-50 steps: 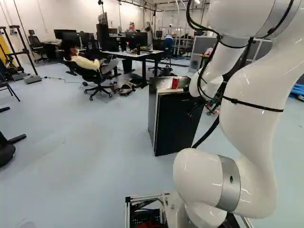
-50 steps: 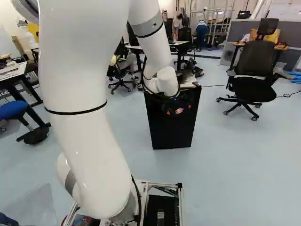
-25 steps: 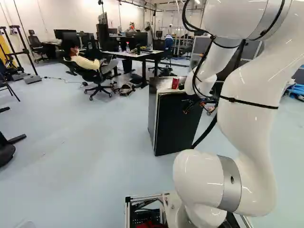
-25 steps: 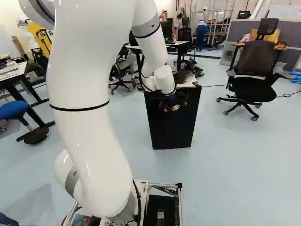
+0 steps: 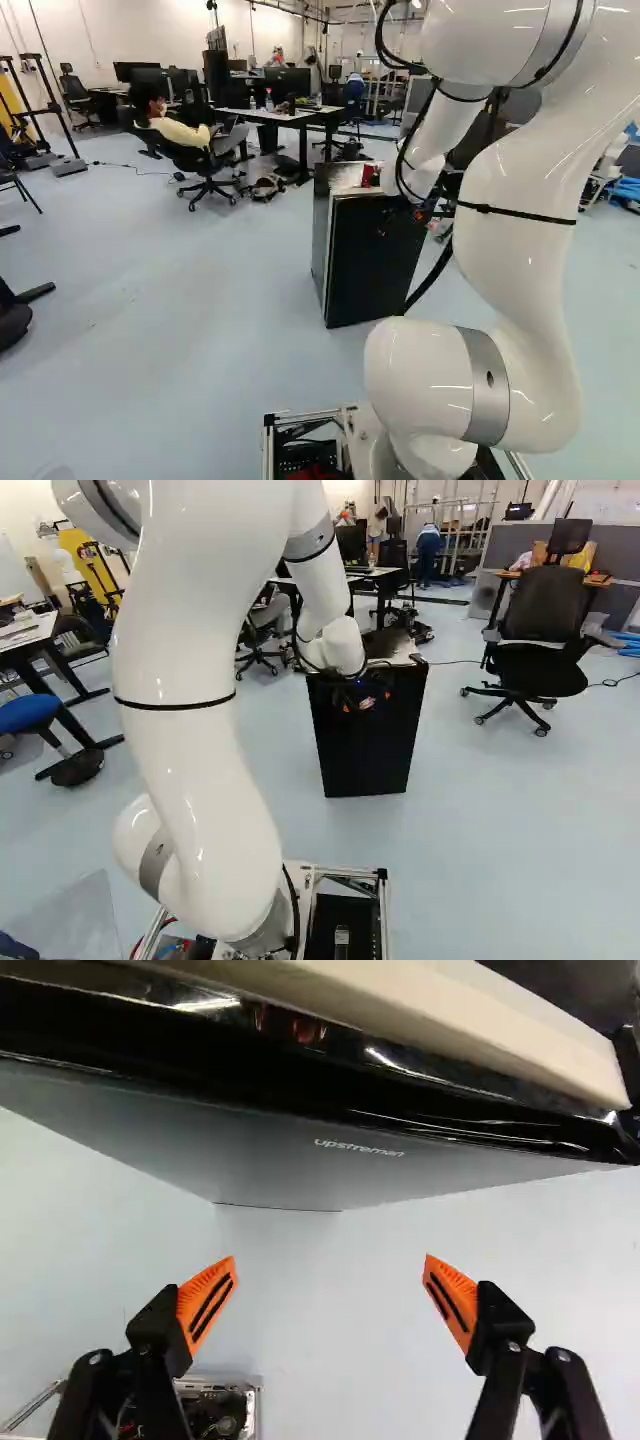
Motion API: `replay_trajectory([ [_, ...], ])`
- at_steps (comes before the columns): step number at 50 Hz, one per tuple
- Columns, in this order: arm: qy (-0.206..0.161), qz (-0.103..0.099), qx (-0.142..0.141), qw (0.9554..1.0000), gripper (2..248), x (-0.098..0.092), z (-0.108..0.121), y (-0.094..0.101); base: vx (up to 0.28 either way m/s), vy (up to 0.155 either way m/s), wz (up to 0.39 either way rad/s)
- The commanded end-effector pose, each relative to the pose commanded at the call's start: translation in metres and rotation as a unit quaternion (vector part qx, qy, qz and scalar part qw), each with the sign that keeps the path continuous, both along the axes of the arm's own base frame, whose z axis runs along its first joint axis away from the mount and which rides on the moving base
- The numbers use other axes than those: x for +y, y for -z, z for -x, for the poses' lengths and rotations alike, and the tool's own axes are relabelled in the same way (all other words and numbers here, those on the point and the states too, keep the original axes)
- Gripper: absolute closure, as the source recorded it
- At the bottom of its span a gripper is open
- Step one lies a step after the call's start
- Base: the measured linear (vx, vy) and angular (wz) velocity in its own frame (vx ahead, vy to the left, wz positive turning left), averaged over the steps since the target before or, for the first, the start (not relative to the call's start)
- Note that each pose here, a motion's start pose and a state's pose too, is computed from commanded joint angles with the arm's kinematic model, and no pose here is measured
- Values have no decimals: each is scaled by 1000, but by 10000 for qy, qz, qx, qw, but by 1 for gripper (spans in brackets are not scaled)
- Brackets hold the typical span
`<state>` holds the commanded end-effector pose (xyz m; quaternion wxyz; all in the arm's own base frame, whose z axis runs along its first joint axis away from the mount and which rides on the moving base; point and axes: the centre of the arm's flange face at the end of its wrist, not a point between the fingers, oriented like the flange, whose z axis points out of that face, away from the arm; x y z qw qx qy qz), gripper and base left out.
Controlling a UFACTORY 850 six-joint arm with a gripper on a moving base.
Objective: Grab a drink from the fridge
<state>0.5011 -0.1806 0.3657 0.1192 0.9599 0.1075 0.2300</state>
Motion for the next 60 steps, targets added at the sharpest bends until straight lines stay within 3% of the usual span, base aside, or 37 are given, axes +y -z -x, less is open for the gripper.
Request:
replay_trajectory([
  [60,494,-481,-242,9973,3,30,-37,1,0,0,0],
])
